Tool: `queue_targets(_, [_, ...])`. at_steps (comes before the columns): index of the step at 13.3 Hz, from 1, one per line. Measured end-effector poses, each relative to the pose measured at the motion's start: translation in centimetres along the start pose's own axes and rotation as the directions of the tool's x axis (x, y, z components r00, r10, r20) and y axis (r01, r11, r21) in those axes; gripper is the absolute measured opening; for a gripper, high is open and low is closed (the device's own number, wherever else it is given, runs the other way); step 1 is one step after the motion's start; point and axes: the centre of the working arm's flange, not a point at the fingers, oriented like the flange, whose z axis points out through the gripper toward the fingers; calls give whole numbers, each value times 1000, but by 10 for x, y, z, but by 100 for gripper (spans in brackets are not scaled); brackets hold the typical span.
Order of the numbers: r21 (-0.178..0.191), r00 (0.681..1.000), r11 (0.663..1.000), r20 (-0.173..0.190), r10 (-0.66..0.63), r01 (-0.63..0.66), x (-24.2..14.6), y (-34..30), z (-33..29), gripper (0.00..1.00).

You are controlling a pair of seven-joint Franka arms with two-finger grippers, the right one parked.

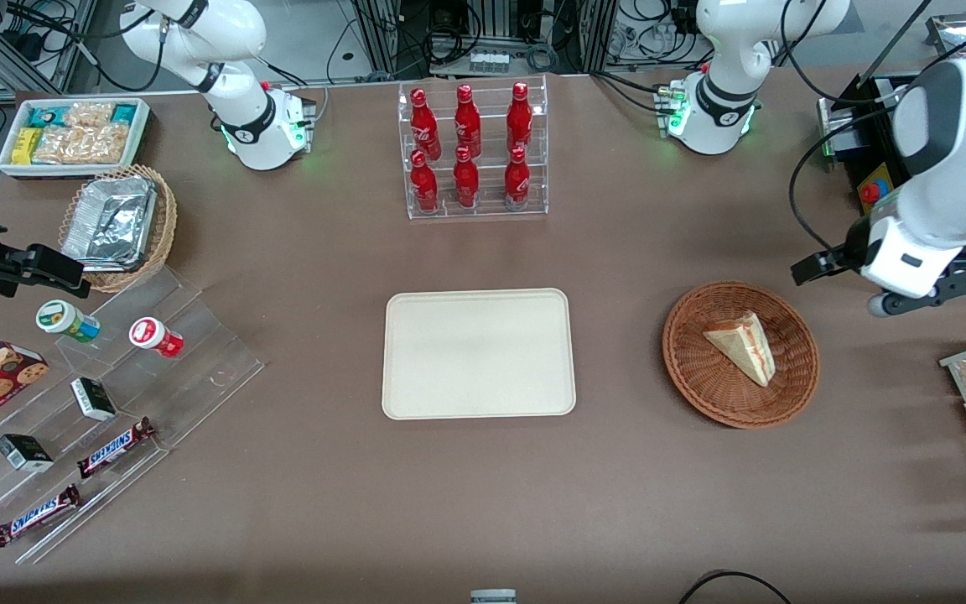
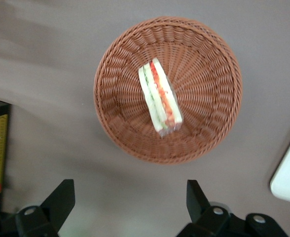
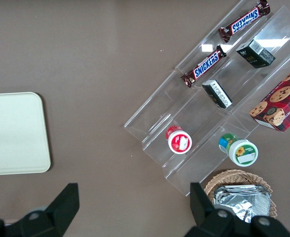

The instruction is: Place sandwich from basket to tray

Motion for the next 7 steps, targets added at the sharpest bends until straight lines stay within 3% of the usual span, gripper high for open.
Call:
queue_targets(3, [-21, 992, 993, -40, -117, 116, -6, 12, 43, 100])
queue_targets(7, [-36, 969, 970, -47, -242, 241, -4, 22, 78, 100])
